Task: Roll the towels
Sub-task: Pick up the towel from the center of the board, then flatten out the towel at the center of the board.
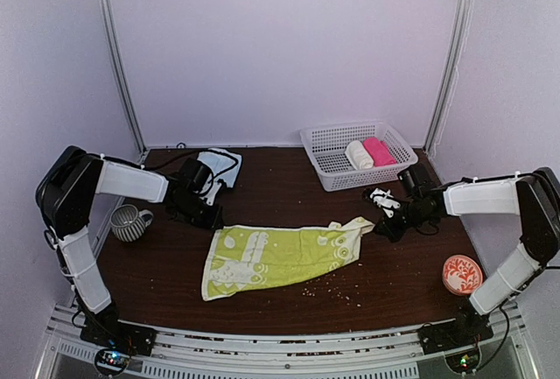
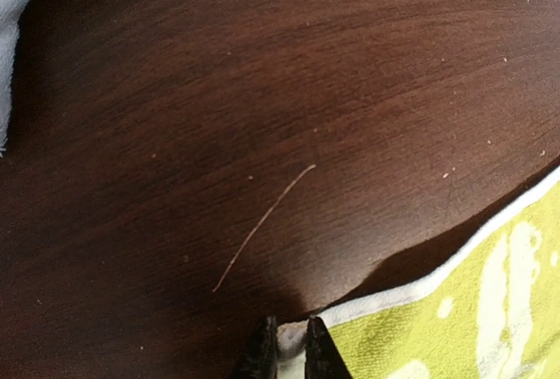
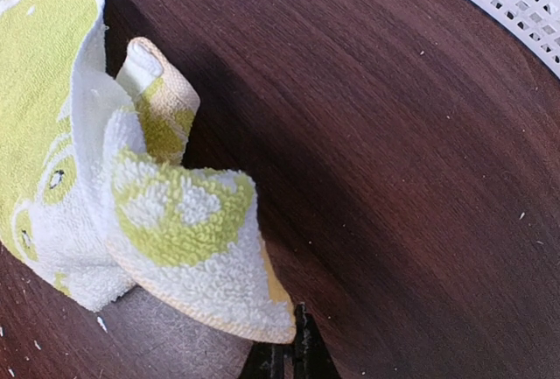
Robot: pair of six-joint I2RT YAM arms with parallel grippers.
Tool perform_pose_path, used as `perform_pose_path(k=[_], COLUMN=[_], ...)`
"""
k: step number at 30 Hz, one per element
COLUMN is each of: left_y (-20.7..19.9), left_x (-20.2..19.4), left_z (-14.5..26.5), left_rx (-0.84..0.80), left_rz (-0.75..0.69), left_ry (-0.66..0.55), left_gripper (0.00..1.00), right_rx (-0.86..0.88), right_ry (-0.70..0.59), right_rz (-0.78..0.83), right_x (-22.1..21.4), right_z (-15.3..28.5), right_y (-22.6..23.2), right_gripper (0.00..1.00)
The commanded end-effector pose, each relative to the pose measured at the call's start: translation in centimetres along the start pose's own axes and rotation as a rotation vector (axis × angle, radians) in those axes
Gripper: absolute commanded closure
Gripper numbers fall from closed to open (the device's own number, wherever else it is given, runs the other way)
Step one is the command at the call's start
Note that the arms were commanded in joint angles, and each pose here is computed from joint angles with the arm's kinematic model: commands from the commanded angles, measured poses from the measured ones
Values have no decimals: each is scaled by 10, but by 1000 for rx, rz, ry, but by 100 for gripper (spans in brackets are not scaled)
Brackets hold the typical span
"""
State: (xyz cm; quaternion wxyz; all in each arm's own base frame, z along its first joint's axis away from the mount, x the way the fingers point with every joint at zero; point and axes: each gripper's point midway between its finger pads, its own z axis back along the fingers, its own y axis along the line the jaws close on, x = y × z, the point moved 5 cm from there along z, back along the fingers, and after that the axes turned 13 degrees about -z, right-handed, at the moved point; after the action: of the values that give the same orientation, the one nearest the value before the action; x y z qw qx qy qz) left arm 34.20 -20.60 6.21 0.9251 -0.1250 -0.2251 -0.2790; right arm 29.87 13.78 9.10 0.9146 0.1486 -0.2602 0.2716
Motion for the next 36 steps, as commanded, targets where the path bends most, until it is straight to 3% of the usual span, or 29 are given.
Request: perform_pose_path(k=[1,4,9,17,24,29,36], left_y=[-6,-7,-3,-4,-29,-40,-59], left_x=[-11,-7,17,90,115,110,72], left_z=[-10,-8,17,133,233,271,301], left_rx=[-19,-25,31,100,38,12,-78], left_rz=[-8,-10,-13,-52,-153,-192,-208], left_ry=[53,39,-56,-398,-730,-821,-885], left_gripper=[92,100,100,100,100,100,100], right_rx=[-14,-16,-52,-132,-201,-241,-222], right_ry=[-12,-11,-47,-227,-389,-405,-400], right_rz=[-1,-5,-31,-36,27,133,238], right_x=[6,6,22,102,150,143,88], right_z=[0,-1,10,100,188,225,249], right_y=[-4,-5,-12,-43,-36,-22,10], right_gripper=[100,100,100,100,100,100,100])
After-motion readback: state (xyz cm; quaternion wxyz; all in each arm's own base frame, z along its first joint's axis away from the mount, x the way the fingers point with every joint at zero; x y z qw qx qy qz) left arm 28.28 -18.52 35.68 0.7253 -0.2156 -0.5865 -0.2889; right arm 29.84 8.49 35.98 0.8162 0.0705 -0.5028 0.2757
